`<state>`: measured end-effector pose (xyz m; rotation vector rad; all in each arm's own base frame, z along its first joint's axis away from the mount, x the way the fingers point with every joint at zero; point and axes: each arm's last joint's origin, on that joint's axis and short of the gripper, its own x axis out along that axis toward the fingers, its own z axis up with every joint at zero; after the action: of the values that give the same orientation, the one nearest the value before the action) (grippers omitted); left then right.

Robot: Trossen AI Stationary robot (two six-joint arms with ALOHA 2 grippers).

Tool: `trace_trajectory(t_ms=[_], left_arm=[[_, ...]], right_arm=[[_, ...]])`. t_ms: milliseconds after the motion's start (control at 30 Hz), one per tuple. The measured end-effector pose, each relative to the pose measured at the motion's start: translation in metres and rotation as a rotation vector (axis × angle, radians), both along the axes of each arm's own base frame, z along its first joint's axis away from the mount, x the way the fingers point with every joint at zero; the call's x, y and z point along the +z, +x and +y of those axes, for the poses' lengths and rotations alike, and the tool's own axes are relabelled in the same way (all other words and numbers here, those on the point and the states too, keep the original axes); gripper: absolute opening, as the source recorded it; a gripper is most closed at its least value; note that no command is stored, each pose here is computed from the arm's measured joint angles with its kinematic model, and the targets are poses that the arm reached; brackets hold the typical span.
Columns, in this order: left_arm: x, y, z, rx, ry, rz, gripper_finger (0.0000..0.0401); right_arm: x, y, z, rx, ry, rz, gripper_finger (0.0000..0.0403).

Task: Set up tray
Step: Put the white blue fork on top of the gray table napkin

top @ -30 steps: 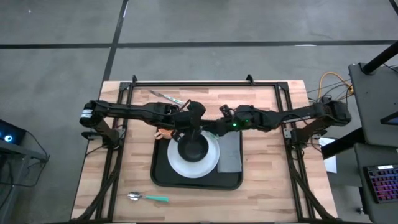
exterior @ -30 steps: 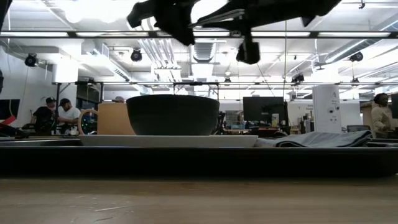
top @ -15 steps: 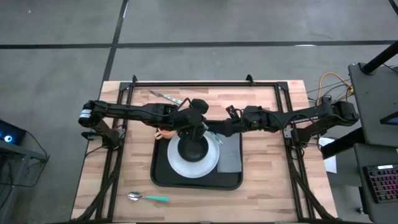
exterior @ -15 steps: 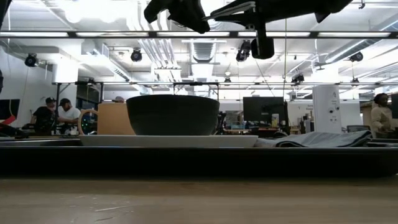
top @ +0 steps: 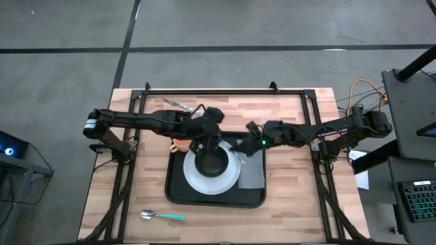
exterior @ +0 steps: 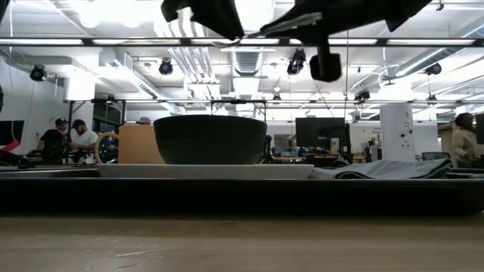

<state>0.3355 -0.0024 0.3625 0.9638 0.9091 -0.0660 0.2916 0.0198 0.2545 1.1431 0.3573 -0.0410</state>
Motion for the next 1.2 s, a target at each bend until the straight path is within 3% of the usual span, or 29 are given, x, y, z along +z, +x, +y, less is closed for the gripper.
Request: trace_trajectory(t_ms=[233, 333, 500, 700, 933, 1200], left_arm=[[0.009, -0.017, 0.002, 0.036, 0.011, 0.024, 0.0162], [0.017, -0.026, 0.007, 0.124, -0.025, -0.025, 0.0179], [0.025, -0.035, 0.016, 0.289, -0.022, -0.094, 0.0185], [0.032, -0.044, 0.019, 0.374, -0.007, -0.145, 0.0185], [0.034, -0.046, 0.019, 0.463, -0.095, -0.212, 0.0185], [0.033, -0.047, 0.019, 0.567, -0.195, -0.275, 0.0185]], right_arm=[[-0.009, -0.003, 0.005, -0.040, 0.007, 0.050, 0.0010], [-0.010, -0.007, 0.014, -0.080, 0.026, 0.051, 0.0010], [-0.018, -0.021, 0.033, -0.168, 0.120, 0.056, 0.0009], [-0.036, -0.048, 0.059, -0.363, 0.240, 0.033, 0.0009], [-0.058, -0.061, 0.071, -0.539, 0.268, 0.026, 0.0009], [-0.084, -0.056, 0.077, -0.608, 0.281, 0.078, 0.0009]])
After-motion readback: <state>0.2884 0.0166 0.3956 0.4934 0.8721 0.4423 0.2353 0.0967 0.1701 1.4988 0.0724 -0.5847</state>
